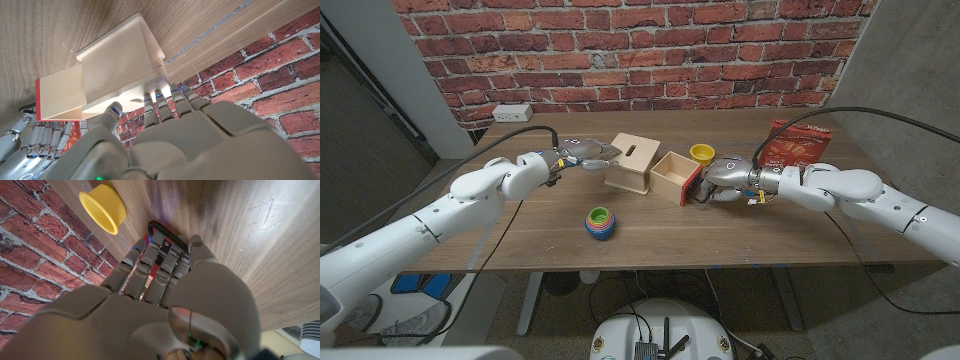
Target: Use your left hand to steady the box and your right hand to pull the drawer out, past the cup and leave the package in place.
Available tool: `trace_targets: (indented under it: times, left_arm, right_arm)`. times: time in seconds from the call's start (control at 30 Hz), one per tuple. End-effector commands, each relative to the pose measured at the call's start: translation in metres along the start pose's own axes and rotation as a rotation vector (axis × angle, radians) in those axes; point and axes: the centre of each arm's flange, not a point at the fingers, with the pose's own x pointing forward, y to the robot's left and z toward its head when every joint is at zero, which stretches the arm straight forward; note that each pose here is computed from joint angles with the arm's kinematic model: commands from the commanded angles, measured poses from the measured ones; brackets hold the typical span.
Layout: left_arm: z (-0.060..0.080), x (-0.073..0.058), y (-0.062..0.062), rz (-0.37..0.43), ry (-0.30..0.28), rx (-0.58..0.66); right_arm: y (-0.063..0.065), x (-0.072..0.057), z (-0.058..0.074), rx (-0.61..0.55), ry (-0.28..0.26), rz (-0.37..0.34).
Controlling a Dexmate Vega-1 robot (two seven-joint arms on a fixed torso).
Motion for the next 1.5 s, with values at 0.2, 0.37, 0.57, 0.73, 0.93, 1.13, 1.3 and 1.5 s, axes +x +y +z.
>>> trace_targets:
  times: [0.2,0.37,0.57,0.73,0.93,1.13,1.3,1.5]
  left_arm:
    - [0.0004,0.0024,0.0012,0.003,-0.008,0.003]
    - [0.0004,0.0036,0.0015,0.002,-0.011,0.006]
    - [-0.0004,0.0054,0.0024,0.002,-0.006,0.006]
    - [-0.0006,0.0061,0.0028,-0.001,-0.006,0.006]
    - [-0.0007,0.0054,0.0027,-0.003,-0.01,0.008]
    - [-0.0009,0.0049,0.0019,0.0,-0.004,0.004]
    - [-0.0006,0.005,0.002,0.001,-0.007,0.007]
    - [-0.0004,0.0051,0.0035,0.005,-0.008,0.012]
  right_arm:
    - [-0.0042,-0.0045,-0.0041,-0.028,0.004,-0.01]
    - [-0.0036,-0.0053,-0.0042,-0.035,0.008,-0.002]
    - [-0.003,-0.0058,-0.0057,-0.044,0.008,0.005]
    - [-0.003,-0.0063,-0.0061,-0.049,0.009,0.006]
    - [-0.0029,-0.0067,-0.0048,-0.052,0.006,0.021]
    - [-0.004,-0.0082,-0.0049,-0.051,0.008,0.045]
    - [-0.0051,-0.0097,-0.0061,-0.043,0.005,0.075]
    - [-0.005,-0.0127,-0.0088,-0.042,0.0,0.071]
